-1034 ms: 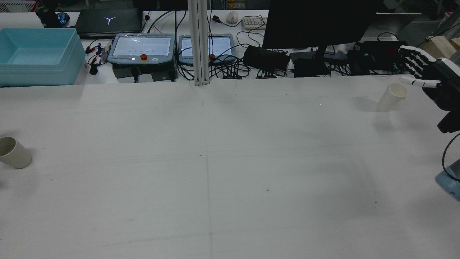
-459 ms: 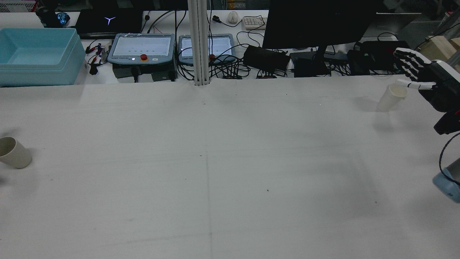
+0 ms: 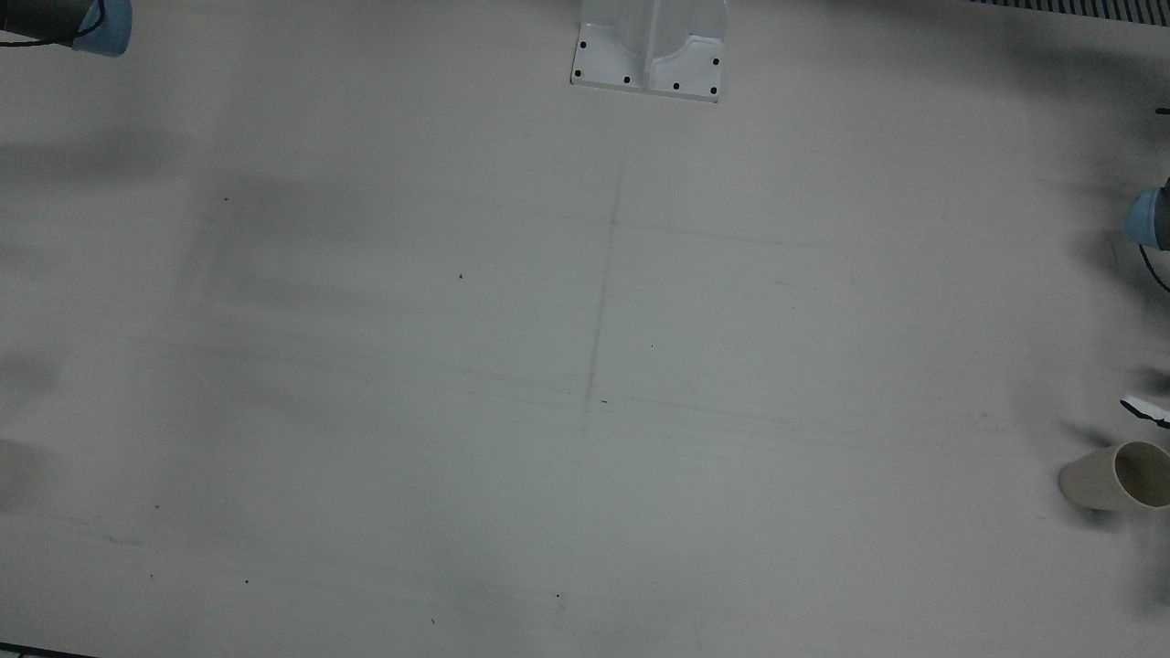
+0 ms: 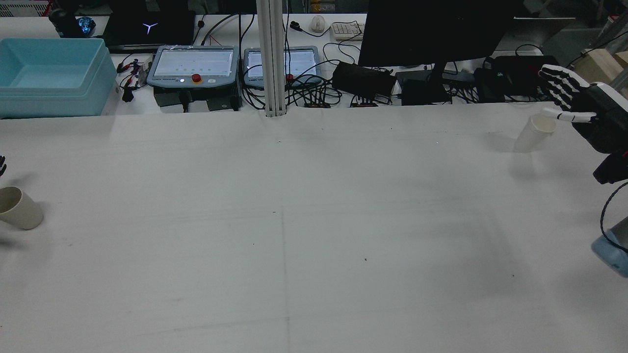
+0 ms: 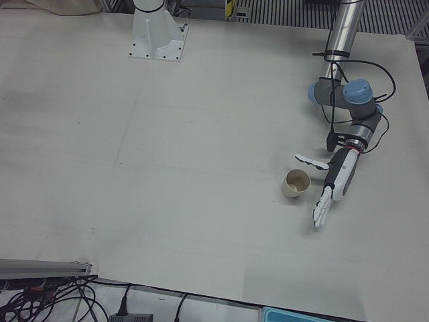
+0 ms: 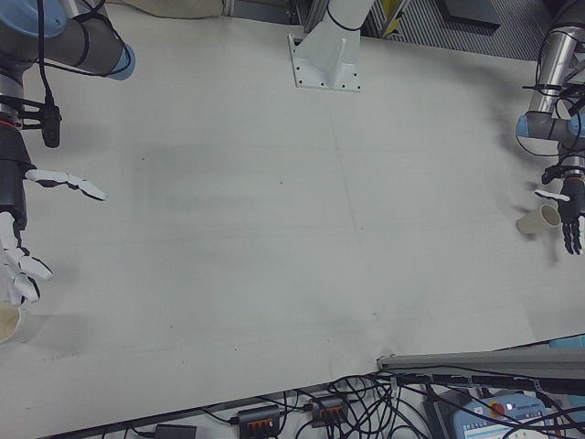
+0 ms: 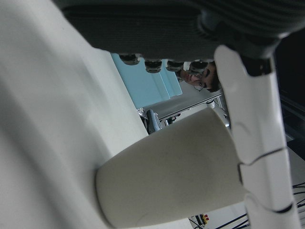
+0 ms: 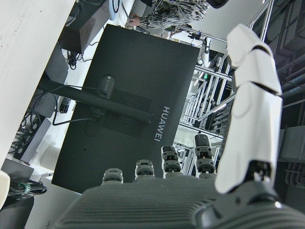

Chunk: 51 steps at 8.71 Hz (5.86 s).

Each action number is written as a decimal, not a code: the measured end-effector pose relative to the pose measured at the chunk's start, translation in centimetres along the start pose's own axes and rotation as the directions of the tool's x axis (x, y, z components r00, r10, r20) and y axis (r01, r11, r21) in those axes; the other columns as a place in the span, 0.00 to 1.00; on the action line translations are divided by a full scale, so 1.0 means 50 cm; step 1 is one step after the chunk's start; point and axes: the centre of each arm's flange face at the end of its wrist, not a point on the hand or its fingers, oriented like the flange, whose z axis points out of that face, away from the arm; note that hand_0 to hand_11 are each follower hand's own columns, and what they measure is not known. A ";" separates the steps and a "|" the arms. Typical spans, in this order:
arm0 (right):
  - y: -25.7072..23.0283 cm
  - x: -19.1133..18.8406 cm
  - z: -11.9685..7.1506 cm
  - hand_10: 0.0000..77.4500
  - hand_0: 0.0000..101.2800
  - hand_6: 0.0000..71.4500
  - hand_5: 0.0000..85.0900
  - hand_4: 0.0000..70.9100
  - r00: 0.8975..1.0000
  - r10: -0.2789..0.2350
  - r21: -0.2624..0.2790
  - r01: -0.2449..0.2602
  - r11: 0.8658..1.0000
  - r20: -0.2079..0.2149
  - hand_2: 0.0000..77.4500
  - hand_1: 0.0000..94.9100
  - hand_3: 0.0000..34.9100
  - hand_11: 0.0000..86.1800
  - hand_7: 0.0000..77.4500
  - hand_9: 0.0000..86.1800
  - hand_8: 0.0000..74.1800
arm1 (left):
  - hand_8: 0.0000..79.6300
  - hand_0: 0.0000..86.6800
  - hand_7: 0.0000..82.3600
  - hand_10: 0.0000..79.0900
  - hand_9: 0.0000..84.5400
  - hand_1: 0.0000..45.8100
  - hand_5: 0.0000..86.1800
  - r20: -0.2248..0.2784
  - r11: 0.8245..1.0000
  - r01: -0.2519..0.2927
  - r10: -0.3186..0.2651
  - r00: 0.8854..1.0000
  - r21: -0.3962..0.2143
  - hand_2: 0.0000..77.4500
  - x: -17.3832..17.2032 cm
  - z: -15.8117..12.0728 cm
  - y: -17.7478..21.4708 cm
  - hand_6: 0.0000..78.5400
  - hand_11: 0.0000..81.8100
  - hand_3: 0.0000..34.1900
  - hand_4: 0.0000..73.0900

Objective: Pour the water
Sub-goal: 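Close the left hand around the nearer white paper cup and lift it, then position the right hand beside the farther white paper cup, then close the right hand fingers around the farther white cup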

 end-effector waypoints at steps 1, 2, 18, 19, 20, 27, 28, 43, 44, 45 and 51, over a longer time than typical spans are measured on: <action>0.000 0.002 0.000 0.01 0.54 0.10 0.26 0.07 1.000 0.000 0.000 0.000 1.000 -0.002 0.23 0.25 0.26 0.03 0.17 0.05 0.07 | 0.06 0.67 0.02 0.00 0.02 0.31 0.00 0.000 1.000 0.001 -0.001 1.000 -0.001 0.01 -0.002 0.001 0.002 0.01 0.02 0.00 0.08; 0.001 0.007 0.000 0.01 0.54 0.10 0.24 0.07 1.000 0.000 -0.001 0.000 1.000 -0.006 0.23 0.26 0.26 0.03 0.17 0.05 0.07 | 0.06 0.67 0.03 0.00 0.02 0.31 0.00 0.003 1.000 0.002 -0.002 1.000 -0.004 0.01 -0.006 0.005 0.006 0.01 0.02 0.00 0.08; -0.033 -0.015 -0.022 0.01 0.53 0.06 0.24 0.03 0.999 0.035 0.024 -0.035 0.999 0.010 0.23 0.25 0.24 0.03 0.12 0.04 0.05 | 0.12 0.92 0.21 0.03 0.07 0.55 0.44 0.041 0.993 0.118 -0.119 0.992 0.017 0.46 0.009 0.108 0.138 0.14 0.07 0.00 0.68; -0.064 -0.069 -0.051 0.01 0.52 0.04 0.19 0.00 0.997 0.060 0.033 -0.062 0.998 0.051 0.18 0.22 0.29 0.01 0.09 0.02 0.05 | 0.12 0.92 0.21 0.01 0.07 0.55 0.44 0.043 0.990 0.139 -0.139 0.989 0.018 0.46 0.023 0.118 0.168 0.14 0.04 0.00 0.68; -0.108 -0.134 -0.097 0.01 0.52 0.08 0.22 0.05 0.993 0.071 0.035 -0.074 0.997 0.090 0.20 0.24 0.30 0.01 0.13 0.02 0.05 | 0.12 0.92 0.21 0.01 0.07 0.55 0.44 0.047 0.987 0.159 -0.160 0.986 0.021 0.45 0.035 0.128 0.199 0.14 0.04 0.00 0.68; -0.530 -0.023 -0.245 0.01 0.53 0.08 0.20 0.05 0.999 0.044 0.177 -0.046 0.983 0.010 0.22 0.22 0.01 0.01 0.11 0.01 0.04 | 0.13 0.92 0.23 0.01 0.07 0.55 0.44 0.058 0.975 0.221 -0.221 0.973 0.021 0.46 0.093 0.162 0.327 0.15 0.04 0.00 0.68; -0.545 -0.014 -0.221 0.01 0.52 0.08 0.18 0.05 1.000 0.020 0.183 -0.020 0.983 0.000 0.14 0.22 0.02 0.01 0.09 0.01 0.01 | 0.13 0.92 0.23 0.01 0.07 0.55 0.44 0.058 0.975 0.222 -0.223 0.973 0.022 0.46 0.093 0.163 0.330 0.15 0.04 0.00 0.68; -0.507 0.192 -0.058 0.04 0.52 0.13 0.25 0.18 0.993 -0.114 0.239 0.109 0.965 0.007 0.24 0.24 0.00 0.08 0.20 0.05 0.04 | 0.12 0.92 0.23 0.01 0.07 0.60 0.44 0.058 0.971 0.236 -0.238 0.970 0.038 0.30 0.089 0.160 0.321 0.15 0.04 0.00 0.67; -0.494 0.194 -0.035 0.04 0.53 0.14 0.26 0.18 0.993 -0.115 0.240 0.110 0.964 0.007 0.25 0.24 0.00 0.08 0.20 0.03 0.04 | 0.12 0.92 0.23 0.01 0.07 0.61 0.44 0.059 0.971 0.236 -0.238 0.970 0.039 0.30 0.089 0.159 0.320 0.15 0.04 0.00 0.67; -0.481 0.196 -0.013 0.04 0.53 0.14 0.26 0.18 0.993 -0.118 0.243 0.111 0.964 0.012 0.25 0.24 0.00 0.08 0.20 0.03 0.04 | 0.12 0.92 0.23 0.01 0.07 0.61 0.44 0.059 0.971 0.237 -0.240 0.969 0.041 0.25 0.089 0.158 0.318 0.15 0.04 0.00 0.67; -0.453 0.191 0.033 0.04 0.55 0.16 0.27 0.20 0.984 -0.175 0.273 0.158 0.949 0.036 0.28 0.26 0.07 0.08 0.22 0.05 0.04 | 0.12 0.92 0.23 0.02 0.07 0.60 0.44 0.057 0.969 0.245 -0.247 0.967 0.037 0.22 0.092 0.157 0.319 0.15 0.04 0.00 0.67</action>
